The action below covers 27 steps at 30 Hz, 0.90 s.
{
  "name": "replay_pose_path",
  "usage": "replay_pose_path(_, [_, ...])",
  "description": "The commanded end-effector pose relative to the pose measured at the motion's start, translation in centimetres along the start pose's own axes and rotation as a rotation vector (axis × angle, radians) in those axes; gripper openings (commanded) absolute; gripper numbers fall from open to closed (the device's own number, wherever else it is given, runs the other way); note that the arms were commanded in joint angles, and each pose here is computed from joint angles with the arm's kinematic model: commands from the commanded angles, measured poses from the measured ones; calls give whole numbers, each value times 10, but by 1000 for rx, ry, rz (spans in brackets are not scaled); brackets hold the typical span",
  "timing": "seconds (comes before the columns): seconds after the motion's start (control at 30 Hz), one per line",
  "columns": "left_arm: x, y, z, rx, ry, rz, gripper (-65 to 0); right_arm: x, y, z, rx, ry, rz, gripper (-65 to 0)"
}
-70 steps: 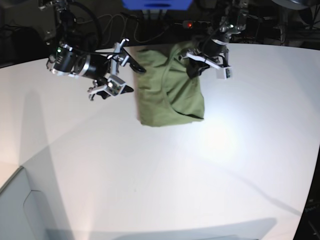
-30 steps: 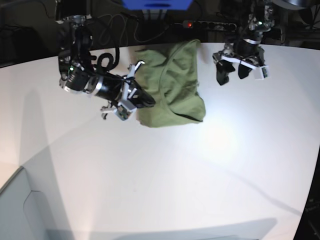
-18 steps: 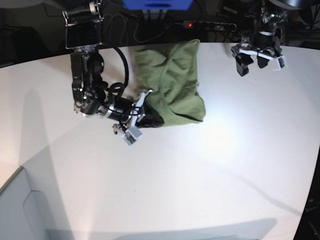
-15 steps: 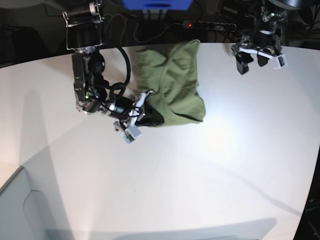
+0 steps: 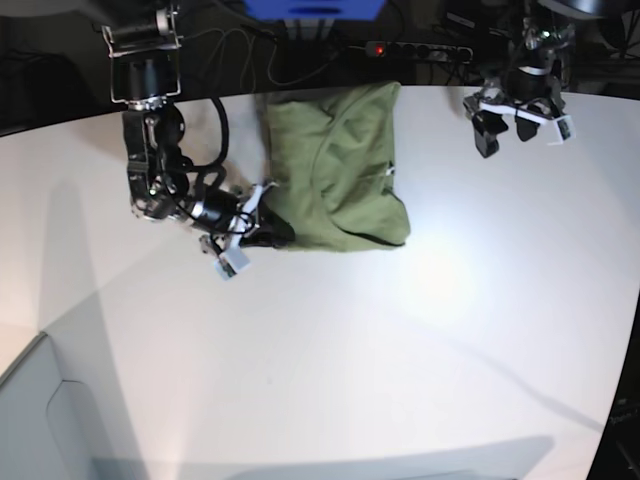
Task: Fold the T-shirt properly
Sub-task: 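Push the bundle's side inward with the right gripper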
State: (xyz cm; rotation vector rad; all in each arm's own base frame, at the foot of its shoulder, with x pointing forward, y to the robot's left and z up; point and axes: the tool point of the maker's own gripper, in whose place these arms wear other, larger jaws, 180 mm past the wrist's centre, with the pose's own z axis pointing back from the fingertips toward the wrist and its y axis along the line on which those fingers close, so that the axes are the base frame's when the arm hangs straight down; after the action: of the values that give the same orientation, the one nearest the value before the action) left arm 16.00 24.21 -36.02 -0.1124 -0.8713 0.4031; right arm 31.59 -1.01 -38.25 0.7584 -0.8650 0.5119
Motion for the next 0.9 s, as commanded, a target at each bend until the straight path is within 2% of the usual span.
replay_pose_path(0.0, [4, 3, 2, 4, -14, -9, -181, 35, 3, 11, 2, -116, 37, -649])
replay_pose_path(0.1, [-1, 7, 1, 13, -1, -7, -181, 47, 19, 29, -24, -133, 98, -649])
replay_pose_path(0.2, [-4, 11, -1, 24, 7, -5, -181, 46, 42, 32, -12, -136, 113, -649])
replay_pose_path(0.33, [-3, 12, -1, 24, 7, -7, -181, 24, 56, 29, 5, -112, 53, -649])
replay_pose_path(0.57, [17, 25, -1, 59, -48, -7, -181, -38, 51, 18, 19, -6, -108, -649])
replay_pose_path(0.67, [24, 30, -1, 72, -67, -8, -181, -47, 47, 14, 19, -32, -161, -649])
replay_pose_path(0.77, [26, 31, 0, 77, -71, -8, -181, -49, 44, 14, 14, -44, -176, -649])
replay_pose_path(0.87, [26, 31, -1, 77, -73, -8, -181, -33, 44, 25, 1, -72, -120, -649])
